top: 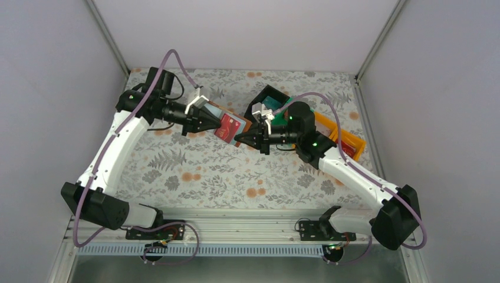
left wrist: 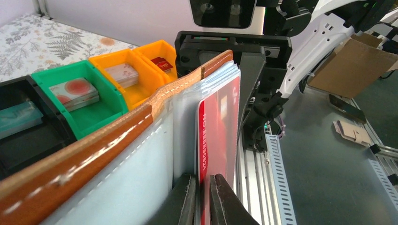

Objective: Take the credit cards out of the card holder

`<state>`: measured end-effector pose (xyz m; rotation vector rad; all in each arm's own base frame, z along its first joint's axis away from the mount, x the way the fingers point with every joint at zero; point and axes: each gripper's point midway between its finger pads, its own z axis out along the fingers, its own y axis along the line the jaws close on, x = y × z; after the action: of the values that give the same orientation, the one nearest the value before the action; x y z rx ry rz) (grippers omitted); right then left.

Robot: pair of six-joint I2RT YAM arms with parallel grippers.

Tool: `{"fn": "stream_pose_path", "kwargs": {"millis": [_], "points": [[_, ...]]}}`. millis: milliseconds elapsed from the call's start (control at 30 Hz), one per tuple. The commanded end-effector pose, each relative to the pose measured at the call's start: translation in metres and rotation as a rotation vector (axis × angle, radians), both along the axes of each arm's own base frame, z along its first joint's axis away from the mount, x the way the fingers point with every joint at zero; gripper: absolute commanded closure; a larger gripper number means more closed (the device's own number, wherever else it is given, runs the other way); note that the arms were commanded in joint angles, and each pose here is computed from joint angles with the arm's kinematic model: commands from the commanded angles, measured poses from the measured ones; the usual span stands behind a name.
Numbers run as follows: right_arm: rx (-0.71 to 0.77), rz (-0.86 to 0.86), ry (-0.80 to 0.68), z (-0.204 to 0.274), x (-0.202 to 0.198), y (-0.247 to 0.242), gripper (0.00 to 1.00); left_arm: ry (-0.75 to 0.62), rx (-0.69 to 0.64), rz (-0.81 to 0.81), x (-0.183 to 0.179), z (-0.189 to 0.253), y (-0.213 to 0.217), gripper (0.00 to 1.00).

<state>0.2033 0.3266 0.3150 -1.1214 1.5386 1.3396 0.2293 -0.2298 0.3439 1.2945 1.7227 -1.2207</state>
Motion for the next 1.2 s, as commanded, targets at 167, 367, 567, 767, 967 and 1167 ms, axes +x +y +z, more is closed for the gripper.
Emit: {"fn": "stream_pose_path", "kwargs": {"millis": [167, 367, 567, 767, 967, 1167], "points": [[0.068, 0.031, -0.116, 0.033, -0.011, -0.001, 0.96, -0.004, -0.048, -0.106, -0.021, 0.008, -0.011, 0.98], [0.045, -0.014, -0.121, 0.025, -0.008, -0.011, 0.96, -0.041, -0.018, -0.04, -0.012, 0.01, 0.006, 0.98], [0.023, -0.057, -0.102, 0.016, -0.002, -0.023, 0.96, -0.049, -0.008, 0.023, 0.002, 0.008, 0.021, 0.98], [0.021, -0.043, -0.082, 0.011, -0.001, -0.023, 0.96, -0.04, -0.046, 0.007, 0.0, 0.012, 0.021, 0.97], [0.018, -0.017, -0.075, 0.013, 0.0, -0.019, 0.96, -0.049, -0.046, 0.007, 0.003, 0.011, 0.021, 0.98], [-0.019, -0.055, -0.061, 0.002, 0.007, -0.027, 0.96, -0.12, 0.038, 0.086, 0.018, 0.012, 0.036, 0.98]]}}
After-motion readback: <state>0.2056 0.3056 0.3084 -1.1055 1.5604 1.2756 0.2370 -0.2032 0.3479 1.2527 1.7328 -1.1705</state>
